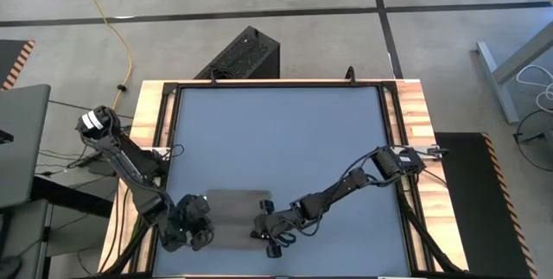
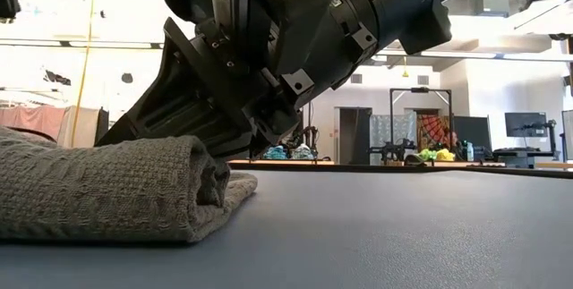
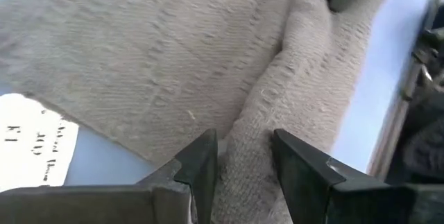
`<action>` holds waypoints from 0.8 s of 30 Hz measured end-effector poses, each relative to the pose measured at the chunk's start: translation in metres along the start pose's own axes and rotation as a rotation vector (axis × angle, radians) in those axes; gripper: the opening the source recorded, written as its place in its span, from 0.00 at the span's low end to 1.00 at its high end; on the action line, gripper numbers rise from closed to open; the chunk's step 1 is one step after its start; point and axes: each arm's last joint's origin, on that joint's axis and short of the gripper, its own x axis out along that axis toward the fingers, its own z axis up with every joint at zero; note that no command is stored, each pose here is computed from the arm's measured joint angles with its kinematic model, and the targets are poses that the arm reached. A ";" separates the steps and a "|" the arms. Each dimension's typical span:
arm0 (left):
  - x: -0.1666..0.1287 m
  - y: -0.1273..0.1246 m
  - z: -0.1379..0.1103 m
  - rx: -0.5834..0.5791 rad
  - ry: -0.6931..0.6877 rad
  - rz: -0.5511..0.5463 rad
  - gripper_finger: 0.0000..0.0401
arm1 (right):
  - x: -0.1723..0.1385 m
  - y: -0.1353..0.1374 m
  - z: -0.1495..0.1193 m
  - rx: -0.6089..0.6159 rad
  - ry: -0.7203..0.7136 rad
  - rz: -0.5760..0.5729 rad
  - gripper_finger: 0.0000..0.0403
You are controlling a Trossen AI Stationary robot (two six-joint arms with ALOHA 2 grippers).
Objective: Roll towel into tight, uniform cylinder
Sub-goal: Roll the gray towel
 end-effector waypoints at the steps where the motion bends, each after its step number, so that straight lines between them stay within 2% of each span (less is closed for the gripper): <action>1: 0.000 0.001 -0.003 -0.002 -0.014 0.012 0.32 | 0.000 0.000 0.000 0.007 0.000 0.001 0.04; 8: -0.002 0.005 -0.018 0.023 -0.125 0.053 0.32 | 0.000 -0.002 0.001 0.034 0.005 0.012 0.04; 16: -0.014 0.021 -0.018 0.049 -0.208 0.166 0.32 | 0.001 -0.008 0.002 0.091 0.012 0.030 0.04; 22: -0.019 0.029 -0.011 0.160 -0.394 0.230 0.32 | 0.001 -0.012 0.003 0.150 0.026 0.060 0.04; 24: -0.021 0.029 -0.008 0.181 -0.502 0.226 0.32 | 0.001 -0.012 0.003 0.170 0.028 0.061 0.04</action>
